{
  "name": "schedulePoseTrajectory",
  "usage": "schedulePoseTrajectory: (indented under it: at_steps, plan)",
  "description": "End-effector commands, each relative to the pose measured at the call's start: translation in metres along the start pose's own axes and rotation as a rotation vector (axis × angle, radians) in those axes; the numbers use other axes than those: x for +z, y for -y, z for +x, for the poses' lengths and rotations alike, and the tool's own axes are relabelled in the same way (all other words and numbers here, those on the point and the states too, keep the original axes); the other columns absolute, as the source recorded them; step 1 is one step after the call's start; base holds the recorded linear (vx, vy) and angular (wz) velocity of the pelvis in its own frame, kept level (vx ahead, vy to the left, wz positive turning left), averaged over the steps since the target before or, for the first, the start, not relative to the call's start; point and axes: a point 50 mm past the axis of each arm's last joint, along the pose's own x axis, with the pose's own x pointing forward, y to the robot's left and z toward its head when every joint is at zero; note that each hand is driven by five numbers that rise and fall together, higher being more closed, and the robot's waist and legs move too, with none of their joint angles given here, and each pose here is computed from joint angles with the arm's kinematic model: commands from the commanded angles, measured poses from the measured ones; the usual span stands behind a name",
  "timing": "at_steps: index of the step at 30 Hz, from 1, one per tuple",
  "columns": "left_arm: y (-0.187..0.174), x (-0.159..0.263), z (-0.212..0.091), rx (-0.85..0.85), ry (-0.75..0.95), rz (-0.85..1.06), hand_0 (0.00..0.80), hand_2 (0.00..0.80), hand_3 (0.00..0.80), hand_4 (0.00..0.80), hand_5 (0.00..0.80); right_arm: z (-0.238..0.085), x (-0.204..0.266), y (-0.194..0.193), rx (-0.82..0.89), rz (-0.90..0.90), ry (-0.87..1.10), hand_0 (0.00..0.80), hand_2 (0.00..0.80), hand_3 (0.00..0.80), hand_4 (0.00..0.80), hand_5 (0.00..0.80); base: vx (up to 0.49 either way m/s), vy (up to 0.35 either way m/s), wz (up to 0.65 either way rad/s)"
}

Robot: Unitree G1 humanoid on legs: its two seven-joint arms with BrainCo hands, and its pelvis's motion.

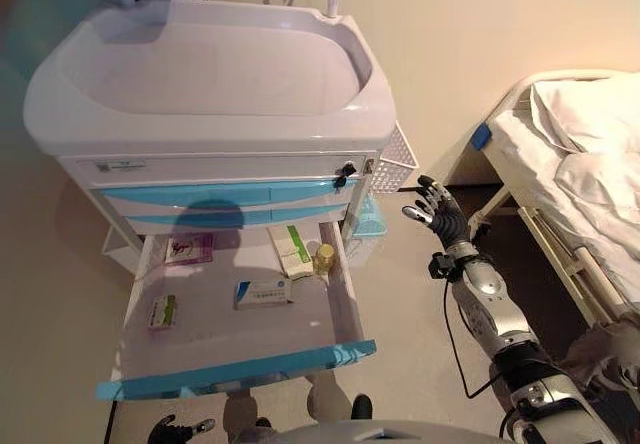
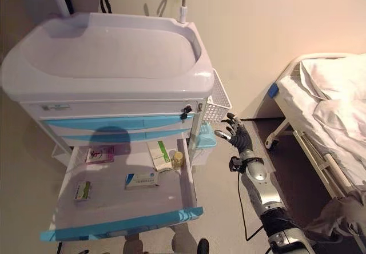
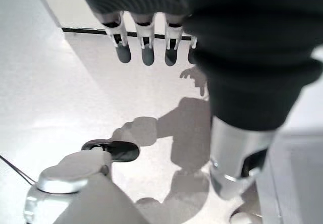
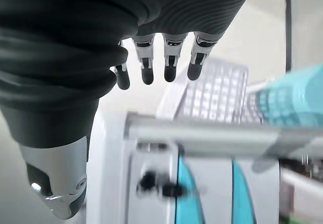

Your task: Open the drawer and pick up the medicine

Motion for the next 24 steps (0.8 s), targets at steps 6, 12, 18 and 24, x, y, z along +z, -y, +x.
schedulePoseTrajectory:
  at_steps: [6,12,18,24]
  plan:
    - [-0.02,0.032,0.005,0.083,0.095,0.044,0.0,0.0,0.0,0.0,0.0,0.027,0.053,-0.054,0.231,-0.062,0.229,0.0,0.0,0.0,0.0,0.0,-0.052,-0.027,0.13]
    - [-0.024,0.036,0.006,0.099,0.1,0.059,0.0,0.0,0.0,0.0,0.0,0.028,0.055,-0.073,0.307,-0.074,0.234,0.0,0.0,0.0,0.0,0.0,-0.02,-0.026,0.16]
    - [-0.03,0.034,0.005,0.115,0.097,0.082,0.0,0.0,0.0,0.0,0.0,0.028,0.056,-0.088,0.373,-0.081,0.238,0.0,0.0,0.0,0.0,0.0,-0.001,-0.026,0.09]
    - [-0.036,0.04,0.006,0.135,0.114,0.084,0.0,0.0,0.0,0.0,0.0,0.033,0.061,-0.101,0.412,-0.128,0.256,0.0,0.0,0.0,0.0,0.0,-0.029,-0.008,0.02]
